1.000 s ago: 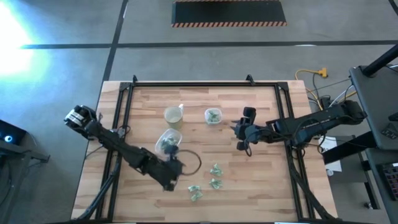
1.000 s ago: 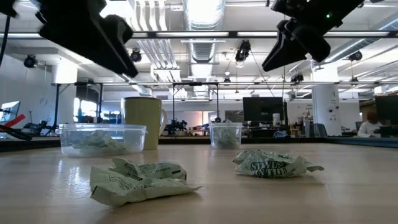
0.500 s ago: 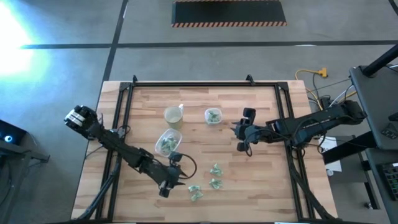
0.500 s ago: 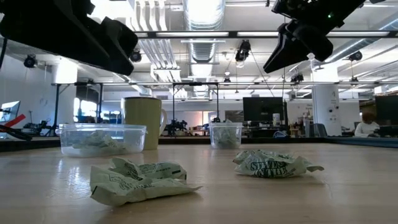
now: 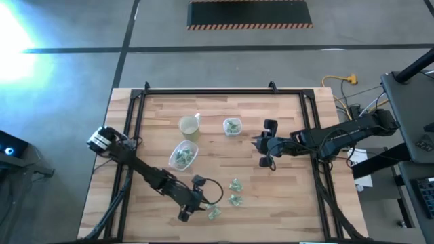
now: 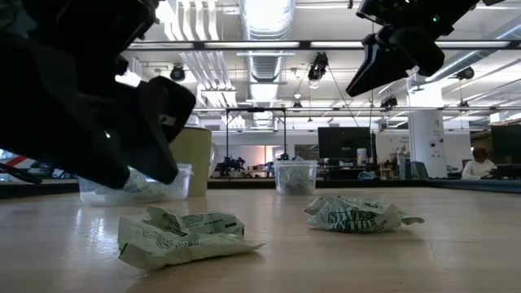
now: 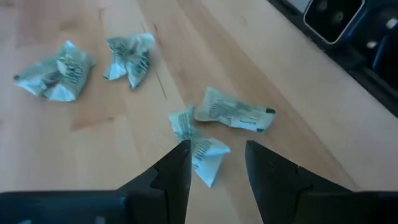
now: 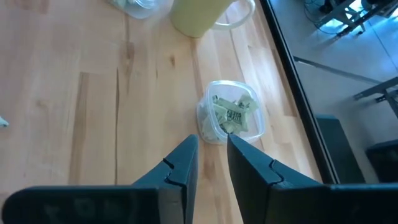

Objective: Pick and place items into bin
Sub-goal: Put the stevia packet into the bottom transparent bin, then put the stevia packet into the top transparent bin

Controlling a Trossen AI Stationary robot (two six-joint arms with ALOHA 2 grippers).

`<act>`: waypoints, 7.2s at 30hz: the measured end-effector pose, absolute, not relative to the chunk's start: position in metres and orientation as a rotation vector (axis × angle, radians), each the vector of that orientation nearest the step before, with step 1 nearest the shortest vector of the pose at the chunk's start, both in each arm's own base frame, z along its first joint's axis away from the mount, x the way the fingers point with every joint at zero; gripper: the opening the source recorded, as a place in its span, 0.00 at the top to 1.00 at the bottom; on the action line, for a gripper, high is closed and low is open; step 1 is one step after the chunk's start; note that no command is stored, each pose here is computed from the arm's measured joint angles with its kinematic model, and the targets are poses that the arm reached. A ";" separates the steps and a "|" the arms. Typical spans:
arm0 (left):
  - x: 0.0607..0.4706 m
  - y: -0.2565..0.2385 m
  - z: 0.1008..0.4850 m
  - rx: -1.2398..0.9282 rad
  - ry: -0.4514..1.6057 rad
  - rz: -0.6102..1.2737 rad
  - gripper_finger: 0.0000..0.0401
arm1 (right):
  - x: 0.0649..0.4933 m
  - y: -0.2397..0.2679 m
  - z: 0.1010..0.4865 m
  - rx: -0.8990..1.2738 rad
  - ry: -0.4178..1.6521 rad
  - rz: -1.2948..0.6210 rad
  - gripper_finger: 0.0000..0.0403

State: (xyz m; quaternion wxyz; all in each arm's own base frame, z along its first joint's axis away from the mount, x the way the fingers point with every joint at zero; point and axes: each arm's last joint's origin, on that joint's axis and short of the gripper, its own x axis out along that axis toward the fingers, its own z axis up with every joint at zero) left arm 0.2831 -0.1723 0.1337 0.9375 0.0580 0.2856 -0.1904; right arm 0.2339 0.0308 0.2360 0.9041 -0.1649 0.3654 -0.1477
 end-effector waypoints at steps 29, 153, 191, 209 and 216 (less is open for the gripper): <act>0.302 -0.164 0.109 0.136 0.608 -0.340 0.66 | 0.232 0.031 0.234 -0.327 0.777 -0.312 0.82; 0.215 -0.117 0.205 0.416 0.843 0.597 0.62 | 0.233 0.043 0.208 -0.068 0.691 0.091 0.86; 0.222 -0.123 0.208 0.336 0.779 0.584 0.62 | 0.292 0.061 0.112 -0.014 0.696 0.396 0.59; 0.223 -0.123 0.208 0.318 0.769 0.581 0.62 | 0.295 0.061 0.090 0.035 0.740 0.373 0.56; 0.224 -0.124 0.208 0.311 0.771 0.576 0.62 | 0.295 0.061 0.089 0.024 0.739 0.377 0.57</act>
